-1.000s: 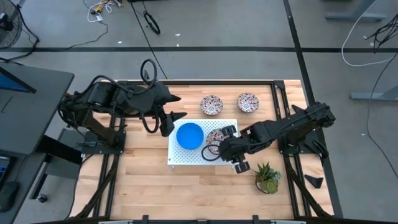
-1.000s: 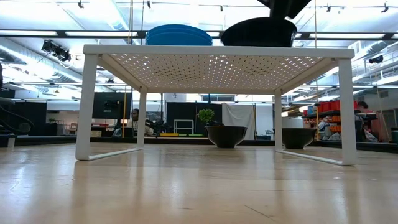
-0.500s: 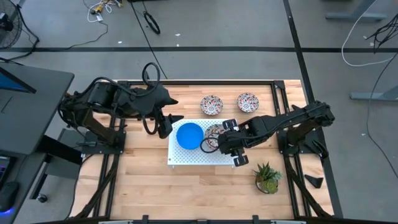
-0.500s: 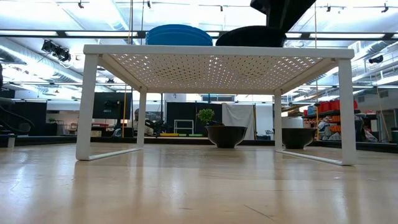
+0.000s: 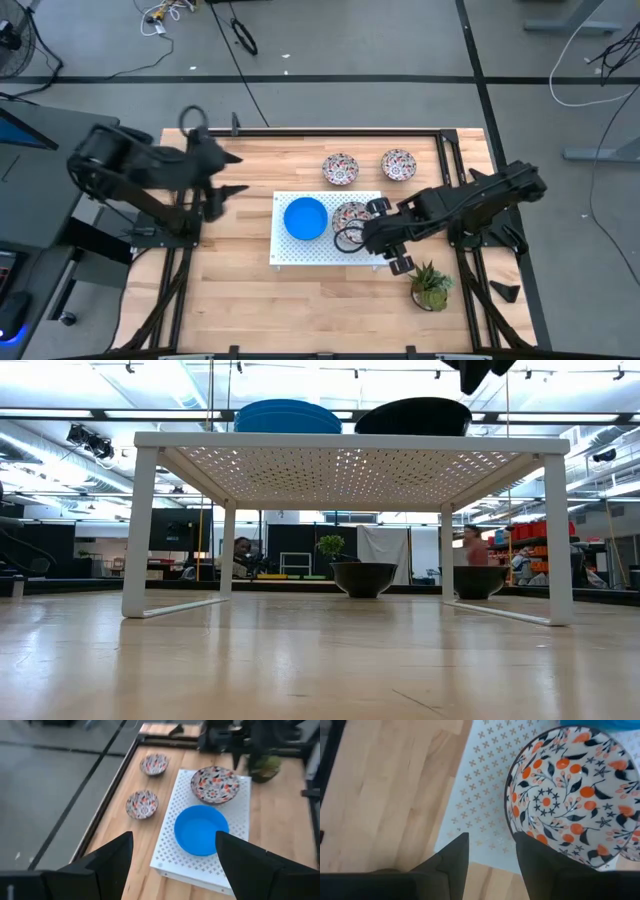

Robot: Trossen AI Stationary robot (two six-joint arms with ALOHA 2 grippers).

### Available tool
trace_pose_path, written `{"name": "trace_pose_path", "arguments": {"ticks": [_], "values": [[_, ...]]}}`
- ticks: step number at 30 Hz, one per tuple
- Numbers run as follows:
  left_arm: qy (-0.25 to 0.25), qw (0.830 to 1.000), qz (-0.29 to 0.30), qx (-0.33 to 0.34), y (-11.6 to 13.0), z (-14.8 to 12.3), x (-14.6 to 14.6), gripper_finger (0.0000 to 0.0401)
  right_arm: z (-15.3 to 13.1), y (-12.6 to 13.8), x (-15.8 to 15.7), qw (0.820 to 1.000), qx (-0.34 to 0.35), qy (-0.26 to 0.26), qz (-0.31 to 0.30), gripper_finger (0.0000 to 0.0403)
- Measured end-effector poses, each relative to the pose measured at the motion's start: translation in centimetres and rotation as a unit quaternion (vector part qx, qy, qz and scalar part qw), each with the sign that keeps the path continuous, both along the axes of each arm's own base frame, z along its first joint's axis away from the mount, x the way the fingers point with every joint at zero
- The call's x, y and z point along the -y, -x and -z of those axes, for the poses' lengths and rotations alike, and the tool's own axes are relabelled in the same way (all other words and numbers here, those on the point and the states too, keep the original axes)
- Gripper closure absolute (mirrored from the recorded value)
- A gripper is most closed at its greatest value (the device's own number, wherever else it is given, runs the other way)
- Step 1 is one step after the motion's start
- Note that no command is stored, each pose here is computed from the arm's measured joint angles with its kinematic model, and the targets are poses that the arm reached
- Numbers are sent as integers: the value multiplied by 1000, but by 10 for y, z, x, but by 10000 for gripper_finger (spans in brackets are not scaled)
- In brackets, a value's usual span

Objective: Pick & Place Mini bowls
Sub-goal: Put the left orange patterned bowl on the shelf, then stack the left orange patterned bowl on top of the orange patterned bowl on the shelf

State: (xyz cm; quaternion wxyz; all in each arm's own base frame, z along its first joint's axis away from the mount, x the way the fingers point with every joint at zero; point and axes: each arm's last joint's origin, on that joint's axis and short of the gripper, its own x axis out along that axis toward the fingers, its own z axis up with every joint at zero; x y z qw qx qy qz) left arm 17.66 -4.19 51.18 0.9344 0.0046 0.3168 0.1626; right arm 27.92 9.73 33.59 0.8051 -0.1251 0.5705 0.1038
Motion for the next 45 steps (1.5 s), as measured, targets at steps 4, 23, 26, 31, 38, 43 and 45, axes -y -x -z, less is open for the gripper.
{"name": "trace_pose_path", "arguments": {"ticks": [4,23,26,31,38,43,45], "values": [[-6,999,32,35,26,-4,-2,113,-5,2,1,1000,18,-6,0,239],[35,967,112,226,40,123,-7,113,-14,-13,0,992,118,3,47,239],[19,965,106,238,41,143,-12,113,-17,-17,-2,988,145,-14,58,239],[13,967,81,241,54,172,-23,113,-24,-26,-5,976,199,-44,72,239],[67,958,83,267,77,210,-31,113,-36,-38,-9,954,280,-78,72,239],[85,952,69,285,87,237,-33,113,-44,-43,-11,941,323,-87,61,239],[97,948,46,301,88,248,-35,113,-47,-44,-11,937,340,-76,40,239]]}}
